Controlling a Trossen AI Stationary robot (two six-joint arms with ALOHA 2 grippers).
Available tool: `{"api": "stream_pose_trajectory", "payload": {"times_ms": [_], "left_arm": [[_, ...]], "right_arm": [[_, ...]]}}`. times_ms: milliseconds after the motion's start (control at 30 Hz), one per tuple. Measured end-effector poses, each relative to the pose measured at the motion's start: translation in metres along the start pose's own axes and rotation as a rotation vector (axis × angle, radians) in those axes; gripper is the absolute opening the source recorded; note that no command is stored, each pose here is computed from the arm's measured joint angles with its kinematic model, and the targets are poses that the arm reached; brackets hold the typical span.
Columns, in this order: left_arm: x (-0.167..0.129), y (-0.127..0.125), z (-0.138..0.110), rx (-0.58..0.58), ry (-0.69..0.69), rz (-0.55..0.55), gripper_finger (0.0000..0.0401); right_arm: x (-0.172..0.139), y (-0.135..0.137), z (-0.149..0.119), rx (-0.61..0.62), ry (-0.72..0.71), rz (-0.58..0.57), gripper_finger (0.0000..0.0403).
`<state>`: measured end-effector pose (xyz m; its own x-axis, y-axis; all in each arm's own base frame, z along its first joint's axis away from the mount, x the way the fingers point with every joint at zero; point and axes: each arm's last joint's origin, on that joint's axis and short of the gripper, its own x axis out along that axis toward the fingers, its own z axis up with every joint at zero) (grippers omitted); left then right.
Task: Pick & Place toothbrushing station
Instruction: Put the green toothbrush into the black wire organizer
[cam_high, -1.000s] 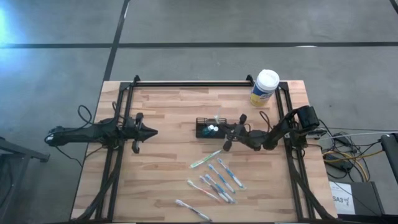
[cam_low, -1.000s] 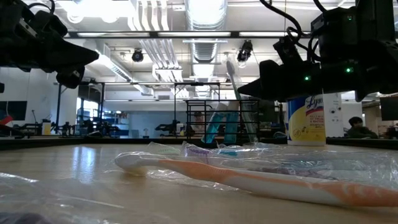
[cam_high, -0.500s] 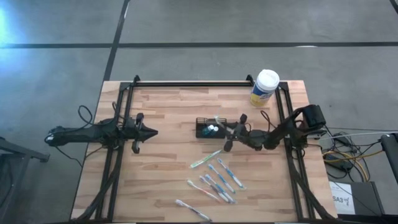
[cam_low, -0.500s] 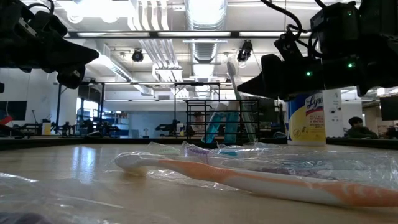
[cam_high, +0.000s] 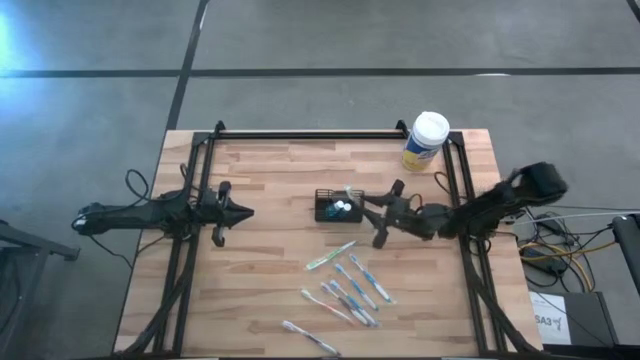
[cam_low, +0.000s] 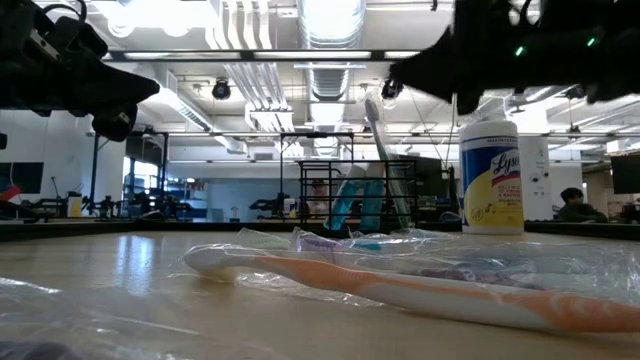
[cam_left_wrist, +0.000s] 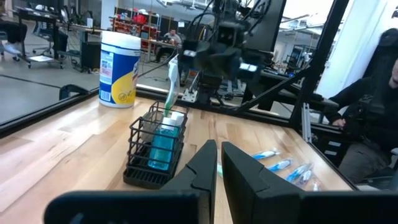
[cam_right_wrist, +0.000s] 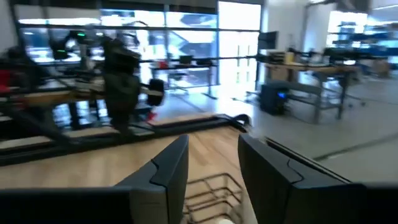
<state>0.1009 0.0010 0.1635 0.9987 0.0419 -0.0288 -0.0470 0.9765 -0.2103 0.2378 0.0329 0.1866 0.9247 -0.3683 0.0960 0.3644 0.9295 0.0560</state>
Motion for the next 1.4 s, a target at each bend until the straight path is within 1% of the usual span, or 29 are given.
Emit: {"api": "stream_pose_trajectory", "payload": {"times_ms": [133,200,367,400,600,700,767,867,967,1033,1267,1400], "left_arm": [[0.0,0.0,0.0,0.001,0.0,0.0,0.0028],[0.0,0.0,0.0,0.001,0.0,0.0,0.0028],[0.0,0.0,0.0,0.013,-0.001,0.001,0.0028],[0.0,0.0,0.0,0.019,-0.002,0.001,0.0028],[0.0,0.0,0.0,0.03,-0.001,0.002,0.0028],[0.0,0.0,0.0,0.03,-0.001,0.002,0.0028],[0.0,0.0,0.0,0.03,-0.001,0.002,0.0028],[0.0,0.0,-0.001,0.038,0.006,0.002,0.0028],[0.0,0.0,-0.002,0.064,0.016,0.002,0.0028],[0.0,0.0,-0.002,0.064,0.017,0.002,0.0028],[0.0,0.0,-0.002,0.063,0.02,0.001,0.0028],[0.0,0.0,-0.003,0.064,0.028,0.0,0.0028]], "right_arm": [[-0.019,0.008,0.022,-0.015,0.035,0.052,0.0109],[-0.029,0.013,0.035,-0.029,0.071,0.073,0.0091],[-0.053,0.02,0.066,-0.082,0.288,0.043,0.0021],[-0.057,0.02,0.072,-0.077,0.328,0.034,0.0016],[-0.074,0.024,0.103,-0.011,0.521,-0.007,0.0013],[-0.078,0.028,0.108,0.013,0.626,-0.043,0.0013],[-0.08,0.034,0.109,0.023,0.697,-0.045,0.0012],[-0.083,0.053,0.111,0.025,0.772,0.008,0.0012],[-0.085,0.081,0.116,0.011,0.806,0.088,0.0012],[-0.087,0.098,0.121,0.0,0.824,0.116,0.0012],[-0.097,0.15,0.144,-0.109,0.936,0.062,0.0012],[-0.108,0.17,0.162,-0.11,0.981,0.004,0.0012]]}}
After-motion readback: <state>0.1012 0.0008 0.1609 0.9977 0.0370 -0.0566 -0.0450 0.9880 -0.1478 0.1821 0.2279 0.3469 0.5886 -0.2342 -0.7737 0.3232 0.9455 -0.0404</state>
